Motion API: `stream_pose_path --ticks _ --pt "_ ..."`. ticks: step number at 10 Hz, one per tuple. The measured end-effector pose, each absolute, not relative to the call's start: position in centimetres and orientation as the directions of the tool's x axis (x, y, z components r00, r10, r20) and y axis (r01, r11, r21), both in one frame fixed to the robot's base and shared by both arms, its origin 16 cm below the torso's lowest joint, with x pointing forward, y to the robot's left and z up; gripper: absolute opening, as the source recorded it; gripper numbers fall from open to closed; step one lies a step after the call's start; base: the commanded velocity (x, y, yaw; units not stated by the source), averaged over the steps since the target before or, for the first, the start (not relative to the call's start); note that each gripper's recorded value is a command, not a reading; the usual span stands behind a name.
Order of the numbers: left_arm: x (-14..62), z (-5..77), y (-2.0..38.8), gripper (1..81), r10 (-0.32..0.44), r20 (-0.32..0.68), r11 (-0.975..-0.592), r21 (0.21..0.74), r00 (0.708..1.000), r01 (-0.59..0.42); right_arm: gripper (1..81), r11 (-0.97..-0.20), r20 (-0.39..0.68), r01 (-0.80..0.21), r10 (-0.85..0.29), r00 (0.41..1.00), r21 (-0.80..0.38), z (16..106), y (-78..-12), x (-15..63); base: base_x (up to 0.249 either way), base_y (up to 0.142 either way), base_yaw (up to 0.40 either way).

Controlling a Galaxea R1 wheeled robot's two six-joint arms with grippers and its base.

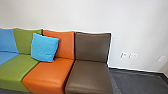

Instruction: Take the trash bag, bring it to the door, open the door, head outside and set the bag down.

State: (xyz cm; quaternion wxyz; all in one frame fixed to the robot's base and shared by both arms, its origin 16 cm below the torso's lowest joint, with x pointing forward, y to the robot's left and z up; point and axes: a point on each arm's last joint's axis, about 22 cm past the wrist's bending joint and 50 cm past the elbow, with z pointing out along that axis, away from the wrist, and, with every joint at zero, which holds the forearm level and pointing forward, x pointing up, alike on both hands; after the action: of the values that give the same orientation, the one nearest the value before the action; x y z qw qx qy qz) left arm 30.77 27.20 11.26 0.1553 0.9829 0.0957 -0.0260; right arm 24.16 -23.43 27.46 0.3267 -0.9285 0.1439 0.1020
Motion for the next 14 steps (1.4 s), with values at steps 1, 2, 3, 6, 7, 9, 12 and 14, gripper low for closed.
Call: stream_pose_path --ticks 1,2,3,6,7,9,12,14 --pt "29.6 12.0 27.7 1.0 0.179 -0.083 -0.939 0.284 0.980 0.195 81.1 -0.738 -0.297 -0.346 -0.205 0.933 -0.580 28.3 -22.8 23.1 0.000 0.000 0.000" --pt "28.5 12.7 28.0 1.0 0.176 -0.079 -0.944 0.270 0.981 0.191 81.1 -0.736 -0.302 -0.353 -0.209 0.930 -0.577 29.2 -22.8 22.5 0.000 0.000 0.000" --pt "27.4 13.4 28.0 1.0 0.179 -0.079 -0.946 0.259 0.981 0.194 81.1 -0.740 -0.306 -0.361 -0.218 0.927 -0.568 29.8 -23.1 21.7 0.000 0.000 0.000" --pt "24.0 15.9 28.0 1.0 0.176 -0.103 -0.952 0.236 0.979 0.196 81.1 -0.751 -0.325 -0.376 -0.226 0.919 -0.543 30.7 -22.6 19.6 0.000 0.000 0.000" --pt "22.3 16.7 27.5 1.0 0.164 -0.121 -0.953 0.236 0.979 0.189 81.1 -0.745 -0.339 -0.382 -0.220 0.915 -0.546 31.1 -21.1 18.5 0.000 0.000 0.000" --pt "19.4 18.4 25.7 1.0 0.140 -0.147 -0.955 0.243 0.979 0.173 81.1 -0.745 -0.370 -0.391 -0.207 0.906 -0.541 31.9 -19.0 15.2 0.000 0.000 0.000" --pt "17.4 20.9 23.4 1.0 0.121 -0.159 -0.952 0.262 0.980 0.160 81.1 -0.753 -0.357 -0.395 -0.226 0.906 -0.526 33.9 -19.7 12.2 0.000 0.000 0.000" --pt "14.9 23.3 21.8 1.0 0.109 -0.181 -0.947 0.281 0.977 0.158 81.1 -0.752 -0.327 -0.386 -0.237 0.915 -0.535 35.2 -19.0 12.3 0.000 0.000 0.000"
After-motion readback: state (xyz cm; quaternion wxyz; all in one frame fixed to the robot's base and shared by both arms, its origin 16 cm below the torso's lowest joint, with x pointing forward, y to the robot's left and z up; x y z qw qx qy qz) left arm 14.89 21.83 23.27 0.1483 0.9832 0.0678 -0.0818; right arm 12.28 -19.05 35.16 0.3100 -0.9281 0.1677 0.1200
